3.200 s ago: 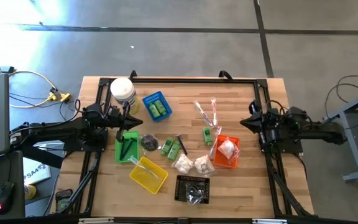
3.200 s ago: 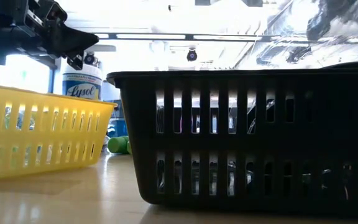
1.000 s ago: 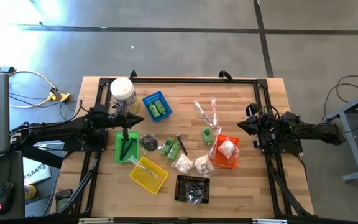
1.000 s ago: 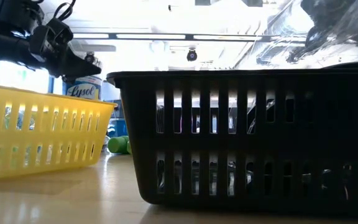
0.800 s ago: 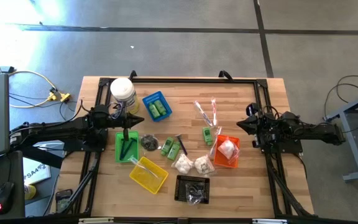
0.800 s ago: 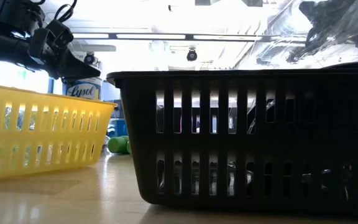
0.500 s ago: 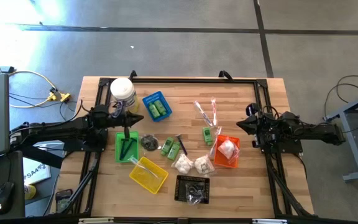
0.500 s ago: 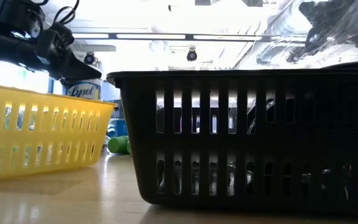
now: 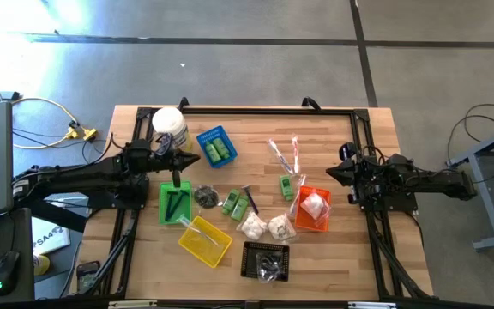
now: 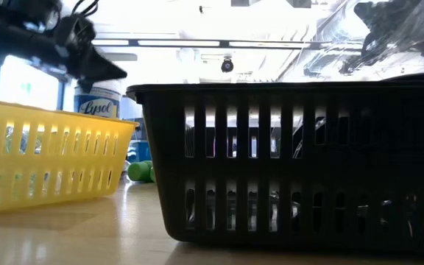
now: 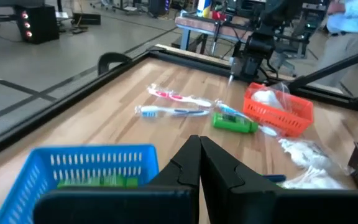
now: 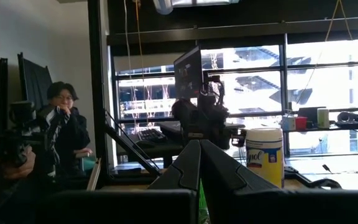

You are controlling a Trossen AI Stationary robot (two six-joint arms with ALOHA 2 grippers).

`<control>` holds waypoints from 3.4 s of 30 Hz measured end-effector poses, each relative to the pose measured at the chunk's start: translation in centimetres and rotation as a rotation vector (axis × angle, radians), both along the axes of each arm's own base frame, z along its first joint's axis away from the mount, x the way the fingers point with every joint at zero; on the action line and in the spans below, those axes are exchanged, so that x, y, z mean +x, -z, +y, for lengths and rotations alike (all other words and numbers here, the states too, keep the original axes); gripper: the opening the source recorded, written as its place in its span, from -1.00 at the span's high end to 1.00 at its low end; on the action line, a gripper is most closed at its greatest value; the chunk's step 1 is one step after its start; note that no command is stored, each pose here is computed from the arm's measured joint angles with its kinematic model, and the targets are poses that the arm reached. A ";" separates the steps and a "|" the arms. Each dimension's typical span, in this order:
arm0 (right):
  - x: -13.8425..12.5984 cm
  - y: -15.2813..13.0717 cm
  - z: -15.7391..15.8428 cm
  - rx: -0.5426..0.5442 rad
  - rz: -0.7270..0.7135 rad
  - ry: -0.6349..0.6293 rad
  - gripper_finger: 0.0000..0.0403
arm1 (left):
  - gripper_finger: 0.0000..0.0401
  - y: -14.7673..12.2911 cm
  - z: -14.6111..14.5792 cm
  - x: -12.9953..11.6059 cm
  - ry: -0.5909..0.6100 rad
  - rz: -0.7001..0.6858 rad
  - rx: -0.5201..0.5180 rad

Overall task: Pick & Place Travel size toiletries
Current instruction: Put the blue toothbrush into the yellow bin

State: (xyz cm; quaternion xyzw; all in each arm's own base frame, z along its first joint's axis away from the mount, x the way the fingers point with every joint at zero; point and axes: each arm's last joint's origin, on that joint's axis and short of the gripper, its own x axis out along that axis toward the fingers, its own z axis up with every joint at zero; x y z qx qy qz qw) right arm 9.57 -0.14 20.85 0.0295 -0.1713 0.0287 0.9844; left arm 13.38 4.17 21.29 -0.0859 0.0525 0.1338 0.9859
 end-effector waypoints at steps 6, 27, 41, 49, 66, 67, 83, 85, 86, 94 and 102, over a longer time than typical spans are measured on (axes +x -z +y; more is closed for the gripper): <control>0.0 0.0 0.0 0.001 -0.003 0.003 0.99 | 1.00 -3.9 0.8 3.0 0.066 0.038 0.044; 0.1 0.2 0.1 0.035 0.025 -0.054 0.99 | 0.60 -5.6 9.0 28.9 0.295 0.663 0.150; 0.1 0.2 0.3 0.024 0.032 -0.108 0.99 | -0.22 -0.9 11.5 35.9 0.508 0.994 0.447; 0.0 0.2 0.4 0.011 0.029 -0.140 0.99 | -0.24 -0.1 11.4 36.3 0.598 0.947 0.426; -0.1 -0.3 0.4 -0.004 -0.022 -0.137 0.99 | -0.24 2.8 11.3 36.8 0.709 0.942 0.388; -0.1 -0.3 0.4 -0.004 -0.022 -0.137 0.99 | -0.24 2.8 11.4 36.8 0.707 0.940 0.395; -0.1 -0.3 0.4 -0.007 -0.022 -0.143 0.99 | -0.24 4.3 11.5 37.4 0.716 0.909 0.363; -0.1 -0.3 0.4 -0.007 -0.024 -0.143 0.99 | -0.24 4.8 11.6 37.9 0.698 0.890 0.370; -0.2 -0.3 0.4 -0.007 -0.027 -0.143 0.99 | -0.24 5.0 11.6 37.8 0.695 0.905 0.351; -0.2 -0.5 0.4 -0.035 -0.047 -0.133 0.99 | -0.19 5.3 11.7 37.3 0.694 0.944 0.237; -0.3 -0.6 0.4 -0.061 -0.071 -0.124 0.99 | 0.28 5.4 11.6 36.9 0.688 0.983 0.198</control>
